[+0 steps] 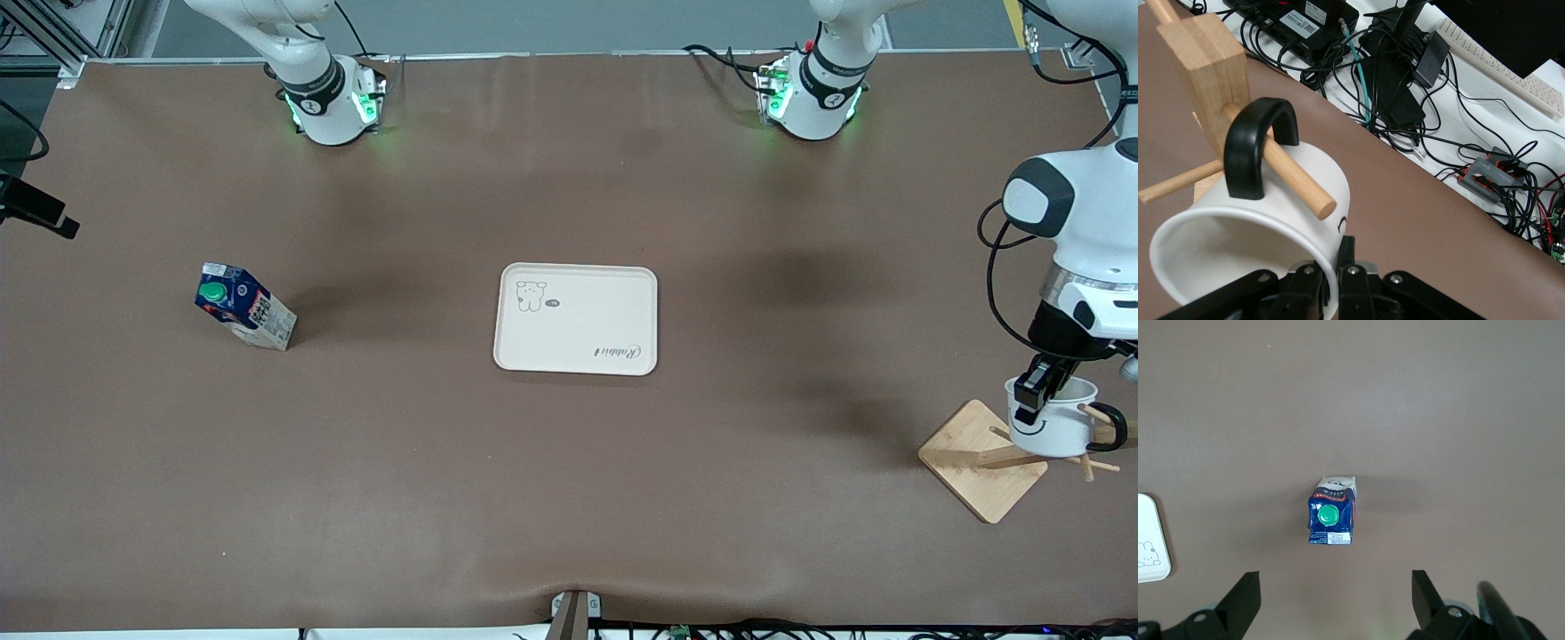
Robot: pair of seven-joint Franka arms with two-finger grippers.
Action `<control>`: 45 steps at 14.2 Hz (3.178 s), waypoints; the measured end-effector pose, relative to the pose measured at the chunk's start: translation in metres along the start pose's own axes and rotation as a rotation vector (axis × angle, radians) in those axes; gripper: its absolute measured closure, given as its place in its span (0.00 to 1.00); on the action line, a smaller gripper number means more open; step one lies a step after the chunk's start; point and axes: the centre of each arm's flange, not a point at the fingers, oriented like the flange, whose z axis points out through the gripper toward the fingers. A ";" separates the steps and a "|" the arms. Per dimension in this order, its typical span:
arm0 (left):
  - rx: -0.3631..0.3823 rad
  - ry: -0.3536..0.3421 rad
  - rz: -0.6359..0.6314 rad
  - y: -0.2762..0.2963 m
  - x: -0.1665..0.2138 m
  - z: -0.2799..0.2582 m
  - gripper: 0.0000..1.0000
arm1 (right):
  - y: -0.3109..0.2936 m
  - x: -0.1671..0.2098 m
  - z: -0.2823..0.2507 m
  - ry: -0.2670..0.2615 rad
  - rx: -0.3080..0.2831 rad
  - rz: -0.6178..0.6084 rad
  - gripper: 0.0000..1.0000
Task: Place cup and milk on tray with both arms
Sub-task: 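Grasp the white mug rim with the left gripper, then lift the mug off the stand and carry it toward the tray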
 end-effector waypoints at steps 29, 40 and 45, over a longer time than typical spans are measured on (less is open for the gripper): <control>0.016 -0.427 0.283 0.193 -0.116 -0.060 0.93 | 0.007 0.025 0.026 -0.036 -0.004 0.018 0.00; 0.086 -0.758 0.221 0.312 -0.320 -0.024 0.93 | -0.002 0.044 0.050 -0.034 -0.008 0.004 0.00; 0.138 -0.841 0.201 0.330 -0.388 -0.008 0.93 | -0.004 0.062 0.090 -0.096 -0.013 0.001 0.00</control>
